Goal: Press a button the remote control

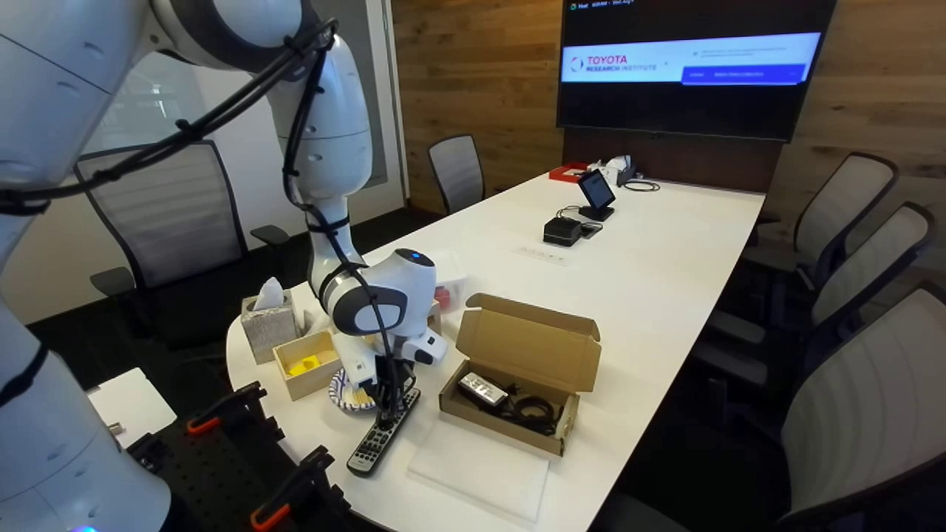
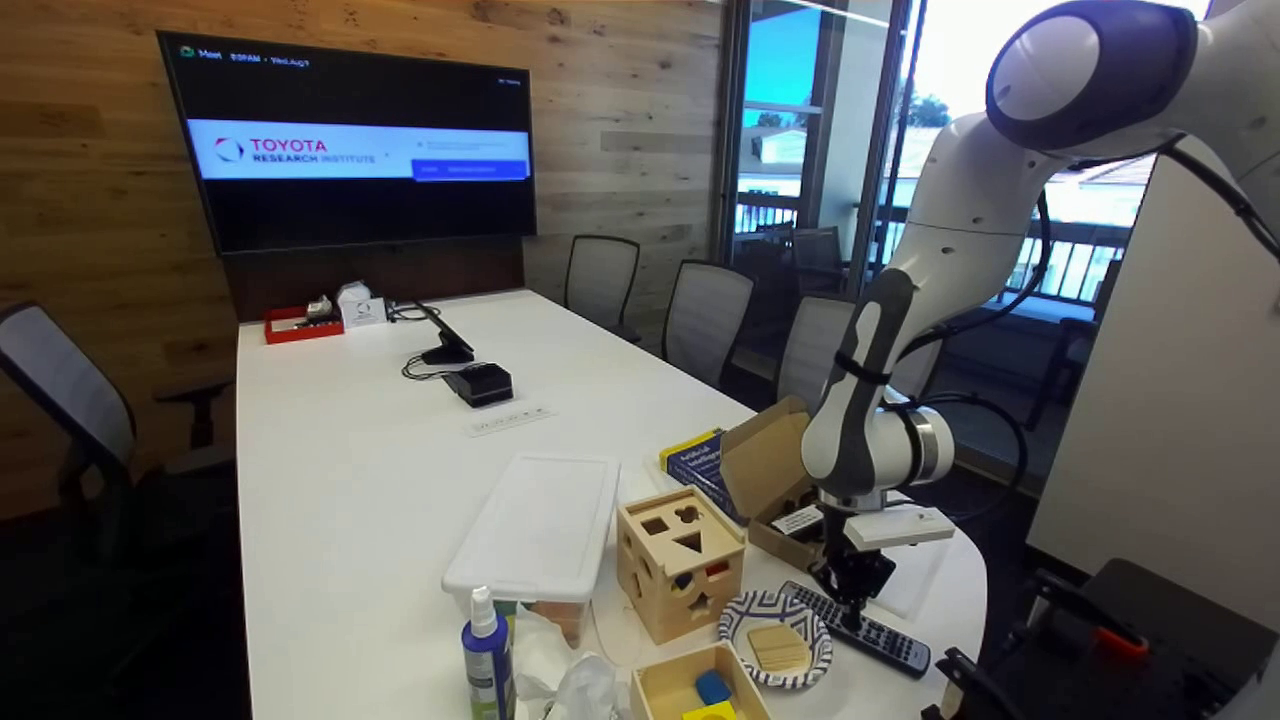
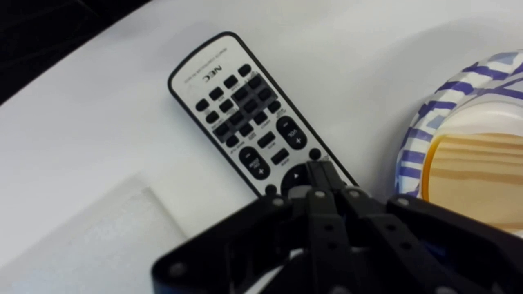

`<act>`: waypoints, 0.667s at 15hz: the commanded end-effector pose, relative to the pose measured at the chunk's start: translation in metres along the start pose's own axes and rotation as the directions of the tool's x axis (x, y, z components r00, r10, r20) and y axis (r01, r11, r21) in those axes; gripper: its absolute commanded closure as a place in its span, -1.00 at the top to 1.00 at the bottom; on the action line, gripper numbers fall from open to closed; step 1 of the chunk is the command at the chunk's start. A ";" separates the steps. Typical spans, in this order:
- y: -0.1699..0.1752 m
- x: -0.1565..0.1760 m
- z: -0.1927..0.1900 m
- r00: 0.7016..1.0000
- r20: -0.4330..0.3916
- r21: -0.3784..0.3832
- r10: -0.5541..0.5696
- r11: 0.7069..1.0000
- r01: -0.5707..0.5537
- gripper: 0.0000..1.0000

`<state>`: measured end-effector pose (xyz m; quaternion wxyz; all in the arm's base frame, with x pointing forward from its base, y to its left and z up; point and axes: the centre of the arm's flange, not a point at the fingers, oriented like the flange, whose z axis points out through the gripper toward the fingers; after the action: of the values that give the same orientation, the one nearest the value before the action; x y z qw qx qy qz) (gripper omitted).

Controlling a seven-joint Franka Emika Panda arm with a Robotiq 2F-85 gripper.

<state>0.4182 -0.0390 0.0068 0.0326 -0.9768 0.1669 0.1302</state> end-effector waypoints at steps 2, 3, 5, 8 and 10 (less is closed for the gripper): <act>-0.008 0.010 0.020 0.999 -0.021 -0.044 0.028 0.999 -0.028 -1.00; -0.008 0.008 0.012 0.999 -0.022 -0.048 0.025 0.999 -0.026 -1.00; -0.008 0.005 0.001 1.000 -0.019 -0.077 0.022 0.997 -0.024 -1.00; -0.008 -0.002 -0.021 0.999 -0.038 -0.097 -0.019 0.995 0.015 -1.00; -0.007 -0.003 -0.035 0.997 -0.055 -0.103 -0.060 0.993 0.054 -1.00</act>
<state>0.4263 -0.0352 0.0135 -0.0098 -0.9816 0.1490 0.1192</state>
